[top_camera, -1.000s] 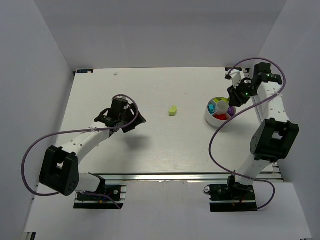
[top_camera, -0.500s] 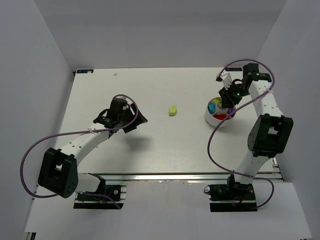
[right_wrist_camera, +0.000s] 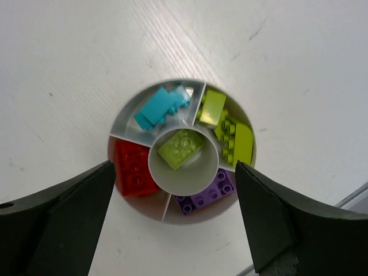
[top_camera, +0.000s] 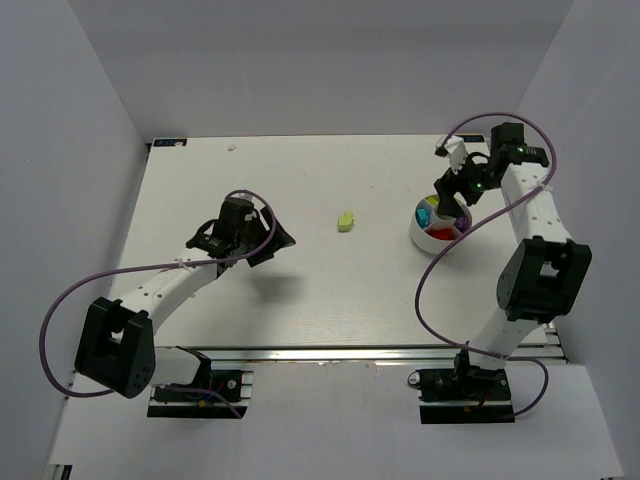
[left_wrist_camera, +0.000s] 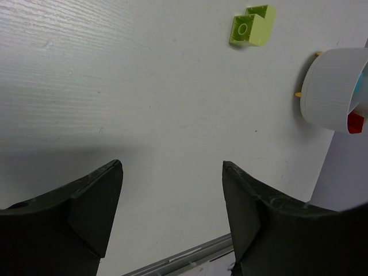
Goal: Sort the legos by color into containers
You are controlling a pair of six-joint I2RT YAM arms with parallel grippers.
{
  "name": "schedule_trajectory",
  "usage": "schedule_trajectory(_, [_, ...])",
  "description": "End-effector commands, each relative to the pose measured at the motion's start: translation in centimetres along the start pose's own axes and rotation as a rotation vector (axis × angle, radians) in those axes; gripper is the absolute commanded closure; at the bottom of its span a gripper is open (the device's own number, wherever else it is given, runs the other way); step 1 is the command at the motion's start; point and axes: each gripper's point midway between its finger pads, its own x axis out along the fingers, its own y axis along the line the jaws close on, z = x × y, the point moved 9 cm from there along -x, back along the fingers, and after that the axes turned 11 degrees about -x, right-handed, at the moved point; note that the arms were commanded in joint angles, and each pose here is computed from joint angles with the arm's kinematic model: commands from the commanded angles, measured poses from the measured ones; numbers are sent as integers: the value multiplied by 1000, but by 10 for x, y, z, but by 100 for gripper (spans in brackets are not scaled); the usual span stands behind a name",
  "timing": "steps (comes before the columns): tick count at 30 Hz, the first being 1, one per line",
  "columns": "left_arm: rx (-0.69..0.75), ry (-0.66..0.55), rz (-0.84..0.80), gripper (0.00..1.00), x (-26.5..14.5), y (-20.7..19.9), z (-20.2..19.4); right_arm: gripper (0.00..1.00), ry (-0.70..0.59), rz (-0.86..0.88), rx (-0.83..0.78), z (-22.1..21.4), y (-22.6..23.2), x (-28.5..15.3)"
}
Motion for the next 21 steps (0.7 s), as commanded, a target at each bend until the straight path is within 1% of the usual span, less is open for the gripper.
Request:
schedule_trajectory(1, [-3,2,-45,21,-3,-1,-3,11,-240,-52,-109,37,15,-22])
schedule_trajectory(2, [-6,10,-46,21,-2,0,-4,11,-327,-142,-197,51,13,-34])
schedule_trajectory(3, [-10,16,-43,21,0,2,-6,11,-376,-157,-217,53,19,-32])
schedule_trajectory(4, [-11,17,-45,21,1,2,-6,11,-410,-110,-213,41,35,-15])
schedule_trajectory(5, [-13,15,-44,21,2,3,-6,10,-449,-140,-270,46,43,-22])
schedule_trajectory(6, [-18,14,-41,21,3,4,-6,11,-484,-152,-367,52,46,-19])
schedule_trajectory(7, [-21,9,-47,21,3,3,-5,11,-517,-116,-418,55,55,-14])
schedule_trajectory(8, [-34,-1,-62,21,2,3,-6,13,-533,-42,-517,62,70,-4])
schedule_trajectory(9, [-34,-1,-62,21,2,3,-6,13,-527,11,-498,62,81,0])
schedule_trajectory(10, [-49,-6,-75,21,3,4,-7,16,-522,41,-569,65,84,9])
schedule_trajectory(11, [-53,-10,-90,20,1,4,-7,23,-515,67,-585,69,87,13])
schedule_trajectory(12, [-64,-11,-96,20,1,4,-8,26,-512,109,-605,77,96,21])
schedule_trajectory(14, [-67,-17,-105,20,1,6,-9,31,-495,139,-590,84,97,34])
schedule_trajectory(15, [-68,-19,-107,20,0,6,-9,31,-494,155,-583,91,100,40])
schedule_trajectory(16, [-70,-20,-105,20,0,6,-9,31,-474,132,-576,96,94,50])
schedule_trajectory(17, [-70,-22,-105,20,0,6,-9,28,-455,130,-484,100,93,55])
schedule_trajectory(18, [-69,-24,-106,19,-1,6,-9,28,-449,107,-453,113,89,57])
schedule_trajectory(19, [-66,-30,-101,19,-1,6,-8,28,-414,95,-391,114,80,69])
schedule_trajectory(21, [-66,-40,-103,19,-3,6,-8,28,-423,95,-295,125,75,71])
